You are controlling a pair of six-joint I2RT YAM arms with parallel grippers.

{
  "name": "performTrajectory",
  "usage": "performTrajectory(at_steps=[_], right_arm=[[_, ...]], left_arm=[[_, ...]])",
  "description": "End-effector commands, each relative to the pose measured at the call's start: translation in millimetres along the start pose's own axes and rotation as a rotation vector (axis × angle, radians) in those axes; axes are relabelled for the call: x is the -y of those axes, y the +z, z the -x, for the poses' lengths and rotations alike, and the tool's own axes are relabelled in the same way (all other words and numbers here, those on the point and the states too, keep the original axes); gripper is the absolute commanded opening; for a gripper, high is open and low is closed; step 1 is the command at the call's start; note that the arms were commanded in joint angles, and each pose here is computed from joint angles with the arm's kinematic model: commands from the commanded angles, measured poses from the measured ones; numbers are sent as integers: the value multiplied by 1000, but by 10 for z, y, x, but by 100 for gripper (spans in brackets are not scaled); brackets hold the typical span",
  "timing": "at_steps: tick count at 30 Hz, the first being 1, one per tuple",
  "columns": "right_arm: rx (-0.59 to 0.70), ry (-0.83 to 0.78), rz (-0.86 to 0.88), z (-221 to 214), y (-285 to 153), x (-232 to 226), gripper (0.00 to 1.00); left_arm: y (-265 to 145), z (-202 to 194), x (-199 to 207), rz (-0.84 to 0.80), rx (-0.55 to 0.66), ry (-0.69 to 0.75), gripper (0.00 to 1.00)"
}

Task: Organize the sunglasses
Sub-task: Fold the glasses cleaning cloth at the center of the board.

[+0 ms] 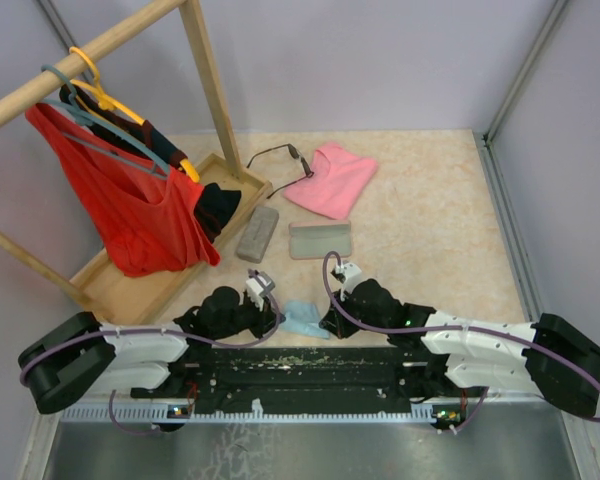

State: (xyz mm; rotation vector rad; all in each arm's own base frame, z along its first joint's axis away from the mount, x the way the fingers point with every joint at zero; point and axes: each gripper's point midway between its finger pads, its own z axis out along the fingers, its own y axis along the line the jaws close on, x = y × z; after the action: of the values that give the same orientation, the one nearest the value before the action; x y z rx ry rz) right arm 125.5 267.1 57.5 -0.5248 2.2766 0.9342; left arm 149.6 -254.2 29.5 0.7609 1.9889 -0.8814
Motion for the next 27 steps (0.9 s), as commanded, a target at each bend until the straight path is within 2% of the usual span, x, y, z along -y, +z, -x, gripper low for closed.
performTrajectory(at_steps=[1, 4, 11, 13, 14, 15, 16, 18, 20, 23, 27], right_arm=[[68, -2, 40, 217, -3, -124, 0], [75, -2, 35, 235, -6, -121, 0], [85, -1, 34, 266, -24, -128, 0], [79, -6, 36, 250, -23, -127, 0], [75, -10, 35, 240, -23, -123, 0], [70, -16, 38, 224, -22, -120, 0], [66, -22, 46, 208, -24, -128, 0], [61, -25, 54, 188, -27, -133, 0], [55, -23, 48, 170, -30, -118, 0], [53, -21, 42, 167, -37, -106, 0], [39, -29, 49, 128, -53, -108, 0]], left_arm=[[-7, 224, 16, 4, 72, 23, 4], [-28, 282, 8, 10, 95, 33, 1], [-65, 298, -12, 26, 104, 23, 1], [-61, 284, -31, 39, 99, 13, 12], [-54, 278, -25, 36, 94, 9, 19], [-48, 269, -17, 31, 88, 9, 33], [-42, 265, -8, 26, 83, 7, 41], [-32, 254, 26, 6, 75, 11, 52], [-26, 253, 47, -7, 72, 18, 69], [-26, 247, 42, -7, 71, 24, 73], [-40, 247, 52, -21, 98, 45, 62]])
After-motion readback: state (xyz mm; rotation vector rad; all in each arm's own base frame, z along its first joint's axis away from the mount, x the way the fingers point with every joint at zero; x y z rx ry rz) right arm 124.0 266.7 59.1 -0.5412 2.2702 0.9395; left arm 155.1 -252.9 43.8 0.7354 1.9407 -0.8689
